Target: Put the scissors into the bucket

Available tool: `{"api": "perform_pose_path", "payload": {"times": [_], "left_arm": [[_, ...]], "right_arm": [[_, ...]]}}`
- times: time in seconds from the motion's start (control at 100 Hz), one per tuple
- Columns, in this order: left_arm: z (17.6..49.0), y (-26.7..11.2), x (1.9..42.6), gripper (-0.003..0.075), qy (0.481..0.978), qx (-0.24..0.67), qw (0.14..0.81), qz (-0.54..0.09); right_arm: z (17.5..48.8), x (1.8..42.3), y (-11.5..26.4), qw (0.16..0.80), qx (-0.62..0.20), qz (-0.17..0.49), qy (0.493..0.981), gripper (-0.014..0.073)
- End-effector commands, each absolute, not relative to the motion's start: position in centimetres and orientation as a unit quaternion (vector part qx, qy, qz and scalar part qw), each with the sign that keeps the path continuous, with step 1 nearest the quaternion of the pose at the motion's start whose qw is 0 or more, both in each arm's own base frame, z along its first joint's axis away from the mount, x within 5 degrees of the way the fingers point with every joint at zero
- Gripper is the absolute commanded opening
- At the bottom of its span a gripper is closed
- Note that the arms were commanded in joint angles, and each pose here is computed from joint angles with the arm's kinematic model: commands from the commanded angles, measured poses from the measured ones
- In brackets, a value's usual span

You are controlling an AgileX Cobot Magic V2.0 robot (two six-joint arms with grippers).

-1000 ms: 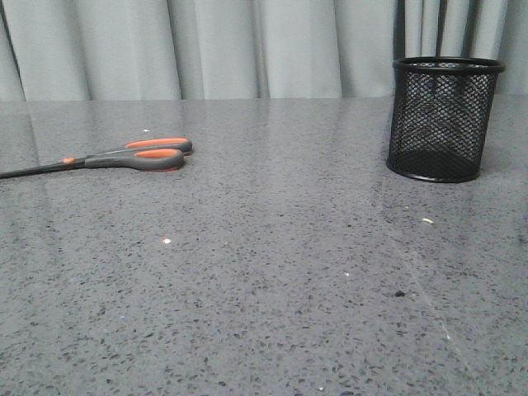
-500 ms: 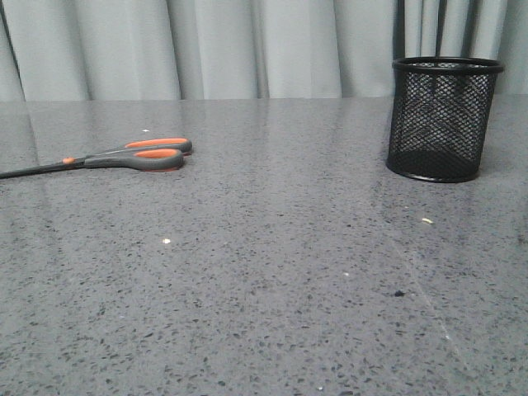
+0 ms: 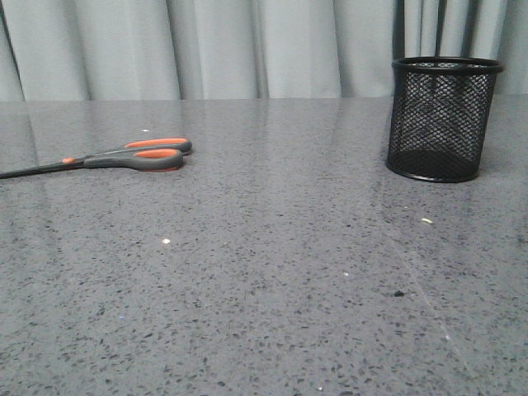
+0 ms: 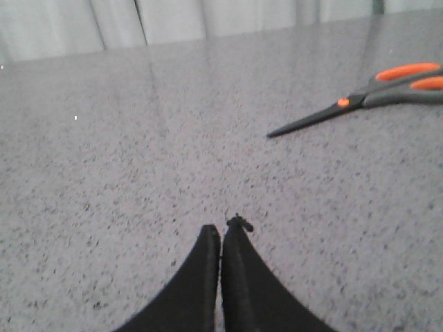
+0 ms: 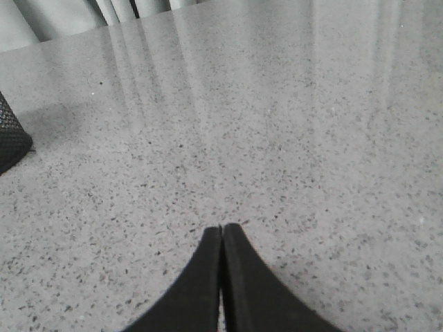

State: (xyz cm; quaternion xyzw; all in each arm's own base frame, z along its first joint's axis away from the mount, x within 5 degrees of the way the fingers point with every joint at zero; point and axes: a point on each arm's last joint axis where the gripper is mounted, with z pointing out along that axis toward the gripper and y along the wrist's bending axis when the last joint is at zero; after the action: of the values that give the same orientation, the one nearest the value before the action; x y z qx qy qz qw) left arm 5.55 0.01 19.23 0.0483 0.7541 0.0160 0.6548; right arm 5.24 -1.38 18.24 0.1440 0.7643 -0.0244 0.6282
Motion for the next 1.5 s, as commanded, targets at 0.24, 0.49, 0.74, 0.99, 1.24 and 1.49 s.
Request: {"api": "perform_pose_path", "payload": {"times": [0.24,0.49,0.74,0.99,1.24,1.49], "left_arm": [[22.5,-0.4,5.1,-0.002,0.574,-0.062,0.801,-0.157],[23.5,0.7,4.7,-0.002,0.498,-0.176,0.813,-0.245],[23.9,1.0,4.5,-0.002,0.481,-0.193,0.815,-0.258],[27.3,-0.8,5.3,-0.0018,0.681,-0.07,0.71,-0.167],[33.0,-1.9,9.8,0.0153,0.756,0.07,0.648,-0.064],[35.3,-5.2,15.6,0.0337,0.817,0.189,0.541,-0.059]], "right_arm": [[21.5,5.3,-0.9,0.762,0.14,0.031,0.631,-0.0055],[22.4,5.1,-0.9,0.793,0.149,0.054,0.589,-0.0055],[24.0,4.8,-0.9,0.808,0.144,0.055,0.569,-0.0055],[30.3,4.5,-0.8,0.775,0.1,-0.007,0.624,-0.0057],[34.8,8.9,-0.5,0.669,0.035,-0.008,0.742,-0.0047],[36.9,12.4,2.5,0.596,-0.061,0.053,0.799,0.0332]]}}
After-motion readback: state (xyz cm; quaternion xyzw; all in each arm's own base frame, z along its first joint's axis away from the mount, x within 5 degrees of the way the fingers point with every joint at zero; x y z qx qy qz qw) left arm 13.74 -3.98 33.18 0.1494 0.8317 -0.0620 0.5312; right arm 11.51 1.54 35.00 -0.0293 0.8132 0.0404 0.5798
